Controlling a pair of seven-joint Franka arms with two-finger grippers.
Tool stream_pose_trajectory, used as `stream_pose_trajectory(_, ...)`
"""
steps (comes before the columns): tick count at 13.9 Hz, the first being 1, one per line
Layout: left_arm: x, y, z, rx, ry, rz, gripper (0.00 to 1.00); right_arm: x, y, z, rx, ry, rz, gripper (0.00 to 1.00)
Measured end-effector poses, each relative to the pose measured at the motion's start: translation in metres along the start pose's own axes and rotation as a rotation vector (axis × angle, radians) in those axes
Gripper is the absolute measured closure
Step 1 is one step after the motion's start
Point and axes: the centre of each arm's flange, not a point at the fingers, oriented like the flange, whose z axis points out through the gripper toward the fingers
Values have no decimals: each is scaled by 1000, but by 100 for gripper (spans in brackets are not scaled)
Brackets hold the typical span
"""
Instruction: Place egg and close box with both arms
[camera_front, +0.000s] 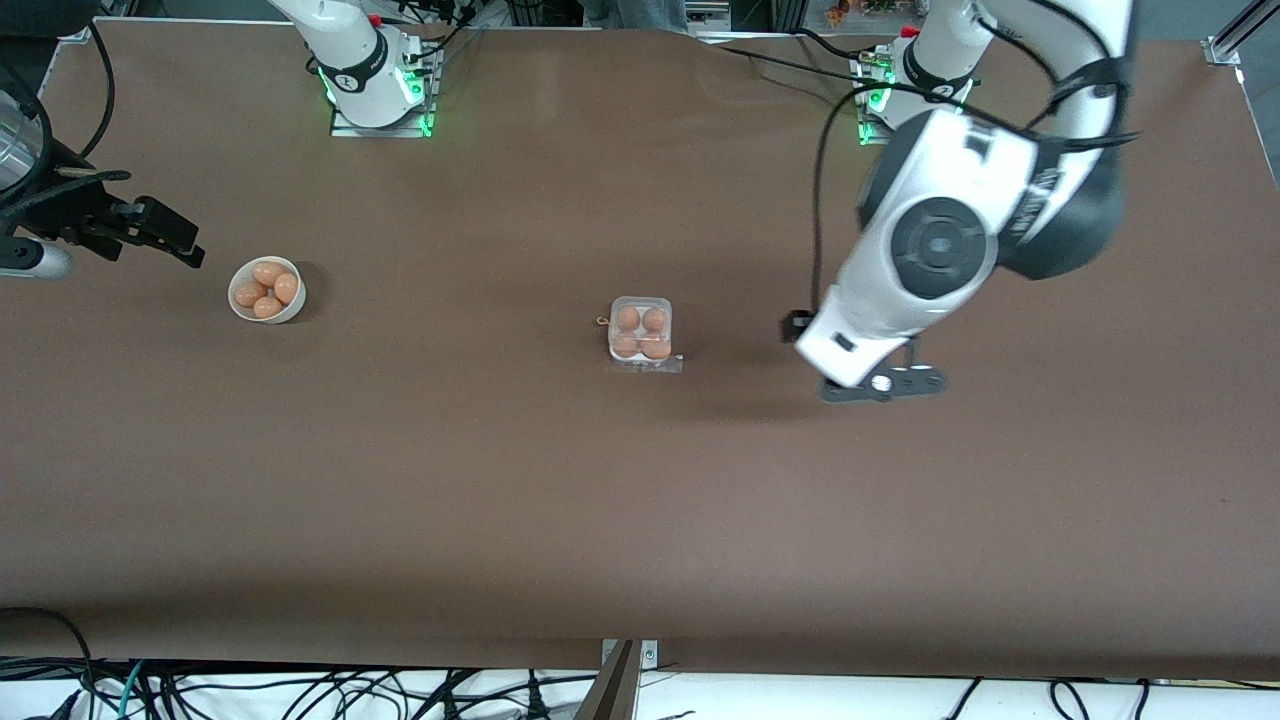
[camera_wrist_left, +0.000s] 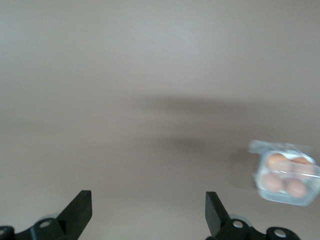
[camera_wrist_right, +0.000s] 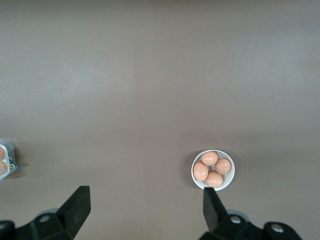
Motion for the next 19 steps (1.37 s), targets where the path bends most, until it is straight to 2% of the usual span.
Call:
stream_pose_trajectory(8,30,-111,-25,62,10,43,0,0,0,0,0,0,0,0)
stream_pose_trajectory(13,35,-207,-56,26,40,22,0,0,0,0,0,0,0,0)
stream_pose_trajectory(16,24,-266,-80,-14,65,10,0,0,0,0,0,0,0,0)
stream_pose_trajectory(19,4,-269,-89,-25,82,24,0,0,0,0,0,0,0,0)
